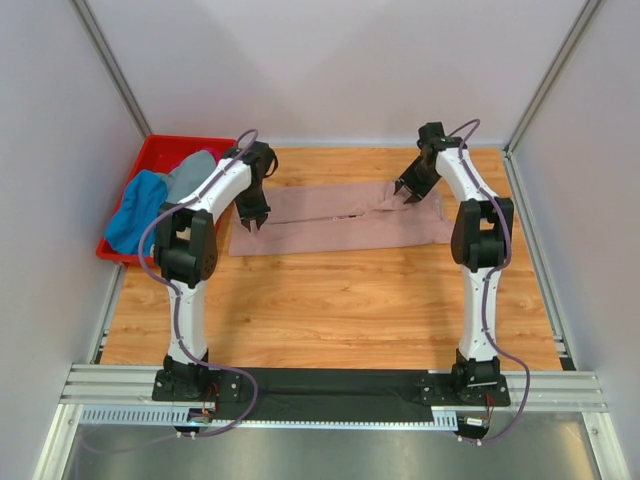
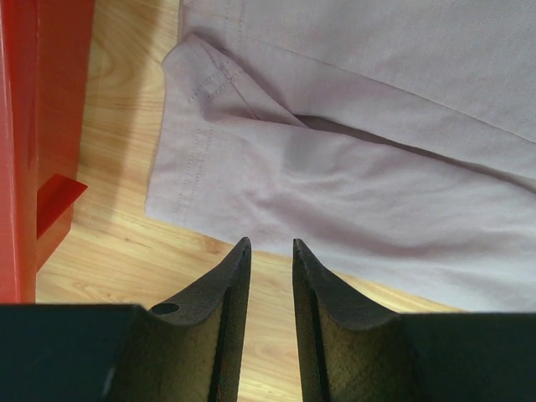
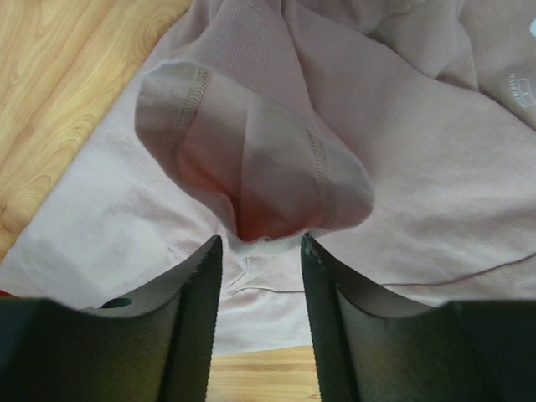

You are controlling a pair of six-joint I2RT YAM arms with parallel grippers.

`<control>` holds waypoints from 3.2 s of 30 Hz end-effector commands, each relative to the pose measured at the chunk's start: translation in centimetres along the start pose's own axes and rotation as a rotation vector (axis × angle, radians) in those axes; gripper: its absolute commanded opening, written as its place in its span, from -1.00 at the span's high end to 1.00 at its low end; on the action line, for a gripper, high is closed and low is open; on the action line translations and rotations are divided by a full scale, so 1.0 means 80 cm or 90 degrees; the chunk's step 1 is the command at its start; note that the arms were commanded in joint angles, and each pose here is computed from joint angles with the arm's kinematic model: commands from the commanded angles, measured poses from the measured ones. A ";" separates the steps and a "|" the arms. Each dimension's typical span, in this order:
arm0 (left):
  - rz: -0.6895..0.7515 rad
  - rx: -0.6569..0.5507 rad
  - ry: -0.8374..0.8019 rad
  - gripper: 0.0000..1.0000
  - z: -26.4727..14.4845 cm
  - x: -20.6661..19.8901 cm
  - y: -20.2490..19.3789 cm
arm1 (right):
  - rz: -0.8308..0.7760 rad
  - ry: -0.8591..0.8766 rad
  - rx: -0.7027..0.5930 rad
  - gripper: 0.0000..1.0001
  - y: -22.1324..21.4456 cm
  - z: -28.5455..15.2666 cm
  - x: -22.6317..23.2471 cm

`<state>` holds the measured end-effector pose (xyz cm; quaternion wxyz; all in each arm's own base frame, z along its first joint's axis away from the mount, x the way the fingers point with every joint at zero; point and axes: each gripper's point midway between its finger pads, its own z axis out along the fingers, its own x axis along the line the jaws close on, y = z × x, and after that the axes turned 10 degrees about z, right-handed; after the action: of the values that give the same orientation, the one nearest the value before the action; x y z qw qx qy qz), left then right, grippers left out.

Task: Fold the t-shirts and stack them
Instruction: Fold the tshirt

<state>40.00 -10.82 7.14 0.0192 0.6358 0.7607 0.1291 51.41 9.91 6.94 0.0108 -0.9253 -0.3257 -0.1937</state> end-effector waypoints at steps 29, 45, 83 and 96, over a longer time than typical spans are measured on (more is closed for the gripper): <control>0.026 -0.003 0.012 0.33 -0.008 0.007 -0.013 | -0.099 0.229 0.040 0.50 -0.037 0.007 0.118; 0.075 0.068 0.079 0.33 0.053 0.024 -0.051 | -0.020 -0.093 -0.032 0.51 -0.009 -0.045 -0.112; 0.080 0.063 -0.035 0.07 -0.009 -0.001 -0.043 | 0.100 -0.102 -0.058 0.14 -0.014 -0.057 -0.109; 0.033 -0.022 -0.110 0.07 -0.083 0.003 -0.020 | 0.016 -0.266 -0.136 0.24 0.066 0.009 -0.212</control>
<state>36.66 -11.31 9.62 0.0400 0.6659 0.7409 0.0770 42.16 0.54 1.88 -0.0845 -0.9565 -0.2736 -0.0559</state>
